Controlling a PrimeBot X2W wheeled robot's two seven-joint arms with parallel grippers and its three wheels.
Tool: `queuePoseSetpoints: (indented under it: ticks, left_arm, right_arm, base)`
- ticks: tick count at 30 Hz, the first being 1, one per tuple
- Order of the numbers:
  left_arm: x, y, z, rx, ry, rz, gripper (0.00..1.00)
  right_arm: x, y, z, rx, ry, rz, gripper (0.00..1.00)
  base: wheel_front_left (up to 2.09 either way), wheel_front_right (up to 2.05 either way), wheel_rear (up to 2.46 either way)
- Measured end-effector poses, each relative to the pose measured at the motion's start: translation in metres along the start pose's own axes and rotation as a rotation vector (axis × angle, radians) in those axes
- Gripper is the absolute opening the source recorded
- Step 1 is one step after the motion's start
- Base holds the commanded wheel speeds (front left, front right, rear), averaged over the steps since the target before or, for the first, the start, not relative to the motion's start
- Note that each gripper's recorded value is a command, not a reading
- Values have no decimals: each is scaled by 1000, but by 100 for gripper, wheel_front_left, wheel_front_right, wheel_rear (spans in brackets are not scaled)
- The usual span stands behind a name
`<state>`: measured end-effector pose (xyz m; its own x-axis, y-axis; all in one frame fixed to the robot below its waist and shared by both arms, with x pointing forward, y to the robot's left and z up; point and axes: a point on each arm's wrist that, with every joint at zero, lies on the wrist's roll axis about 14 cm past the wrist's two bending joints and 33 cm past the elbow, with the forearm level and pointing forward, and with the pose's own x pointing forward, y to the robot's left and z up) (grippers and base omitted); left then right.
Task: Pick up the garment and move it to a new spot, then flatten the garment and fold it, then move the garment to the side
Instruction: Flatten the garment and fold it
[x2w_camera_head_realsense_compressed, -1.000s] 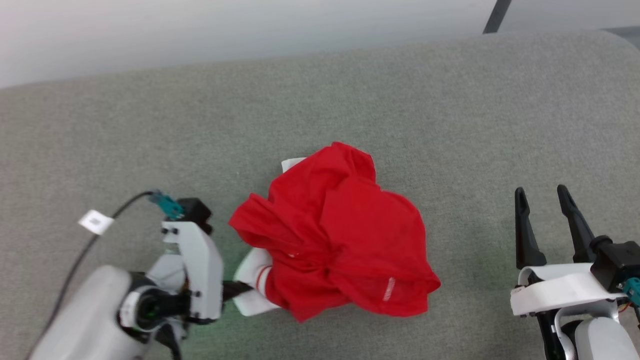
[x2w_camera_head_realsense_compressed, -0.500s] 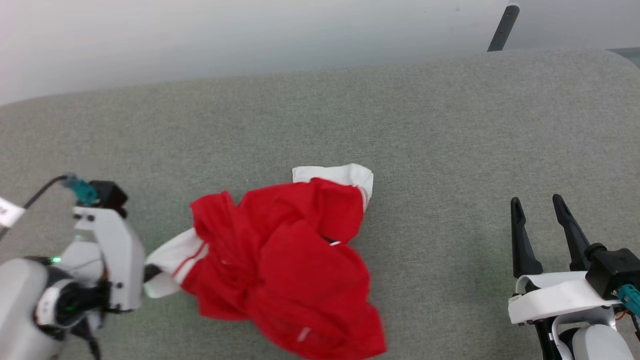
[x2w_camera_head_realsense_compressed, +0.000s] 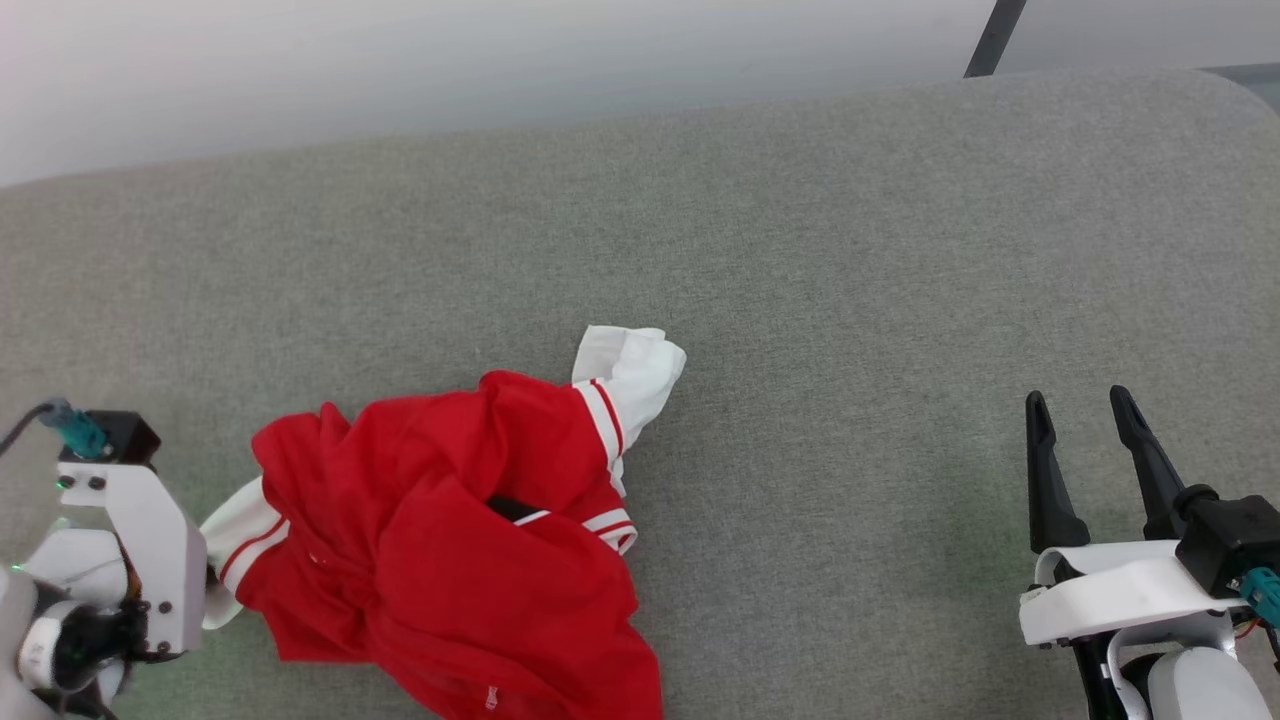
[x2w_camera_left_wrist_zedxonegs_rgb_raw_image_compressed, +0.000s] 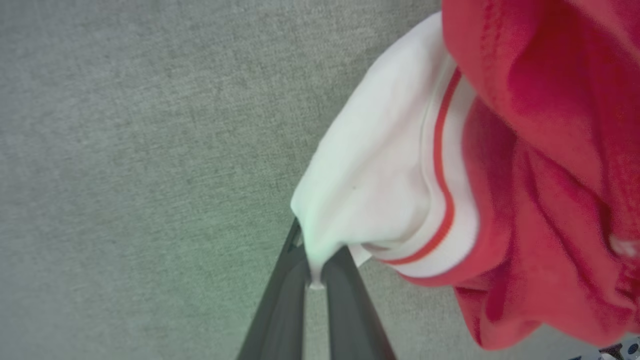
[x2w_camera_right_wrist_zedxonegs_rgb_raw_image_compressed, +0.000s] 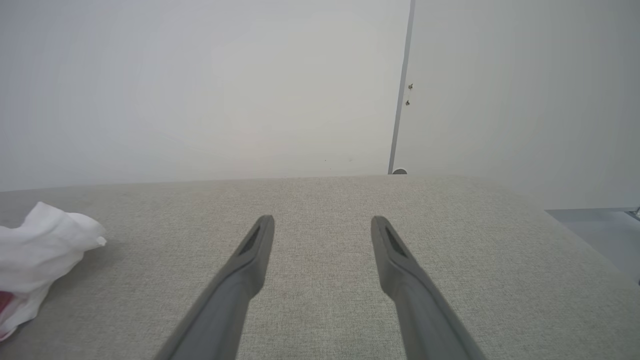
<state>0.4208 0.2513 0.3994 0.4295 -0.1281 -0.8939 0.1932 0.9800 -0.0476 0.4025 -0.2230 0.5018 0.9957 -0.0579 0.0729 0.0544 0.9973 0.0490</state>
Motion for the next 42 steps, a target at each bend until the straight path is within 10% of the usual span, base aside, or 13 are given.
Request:
queuePoseSetpoints:
  ticks: [5, 10, 12, 42]
  left_arm:
    - [5, -3, -1, -21, -21, -14, 0]
    - [-5, 1, 8, -17, -74, 1, 92]
    - [-13, 1, 15, -9, -116, 4, 100]
    - [-163, 7, 2, -182, -1057, 131, 100]
  right_arm:
    - [2, 3, -2, 2, 5, 8, 100]
    - [5, 17, -4, 3, 9, 49, 100]
    - [6, 25, -6, 7, 16, 72, 100]
    - [11, 143, 16, 13, 50, 440, 100]
  base:
    - [0, 0, 0]
    - [0, 0, 0]
    - [0, 0, 0]
    - [0, 0, 0]
